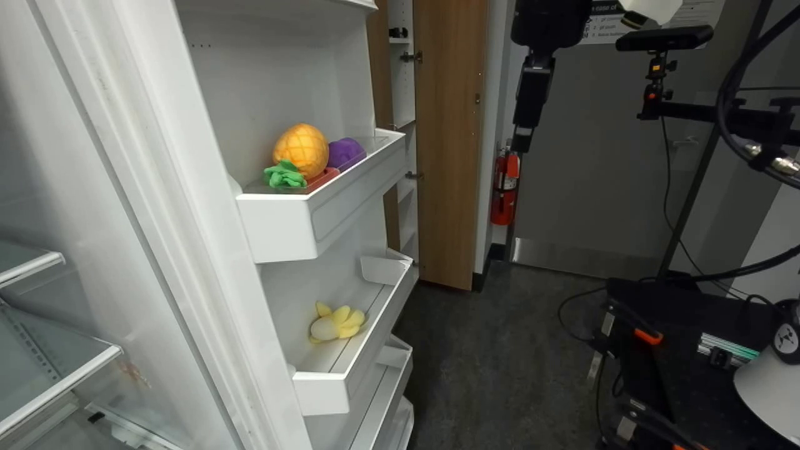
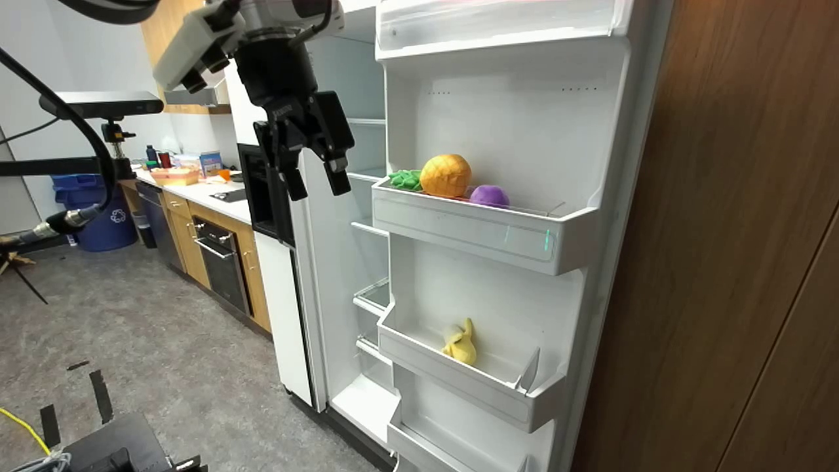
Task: Move the orange plush toy to the lower shelf in the fridge
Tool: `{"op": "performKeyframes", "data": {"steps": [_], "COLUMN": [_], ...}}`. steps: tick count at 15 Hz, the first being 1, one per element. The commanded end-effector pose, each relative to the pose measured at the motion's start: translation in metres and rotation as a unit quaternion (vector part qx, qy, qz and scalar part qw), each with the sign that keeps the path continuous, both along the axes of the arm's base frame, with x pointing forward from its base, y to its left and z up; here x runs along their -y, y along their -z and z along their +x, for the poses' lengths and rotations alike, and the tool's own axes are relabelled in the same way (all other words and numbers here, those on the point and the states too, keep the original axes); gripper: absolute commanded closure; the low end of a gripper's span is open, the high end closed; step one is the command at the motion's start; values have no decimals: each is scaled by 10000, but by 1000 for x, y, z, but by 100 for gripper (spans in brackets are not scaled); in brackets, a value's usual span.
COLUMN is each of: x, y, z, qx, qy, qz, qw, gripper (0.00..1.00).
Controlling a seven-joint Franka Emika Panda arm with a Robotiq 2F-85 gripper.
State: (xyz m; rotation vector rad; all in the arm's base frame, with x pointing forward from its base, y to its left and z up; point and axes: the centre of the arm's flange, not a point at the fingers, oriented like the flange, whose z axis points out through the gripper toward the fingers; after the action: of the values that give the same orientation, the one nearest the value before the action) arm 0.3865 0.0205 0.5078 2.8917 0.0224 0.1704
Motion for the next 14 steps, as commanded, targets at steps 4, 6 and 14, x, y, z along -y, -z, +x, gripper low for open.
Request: {"op": "performKeyframes", "data": {"steps": [4,6,14], "x": [-13,-20,-40], "y": [0,0,-1], "z": [25,44,136], "qx": [336,663,1617], "qy": [65,40,-8], "qz": [-48,-87,-87], "qw": [9994,9978,9868], "gripper": [0,0,0]}}
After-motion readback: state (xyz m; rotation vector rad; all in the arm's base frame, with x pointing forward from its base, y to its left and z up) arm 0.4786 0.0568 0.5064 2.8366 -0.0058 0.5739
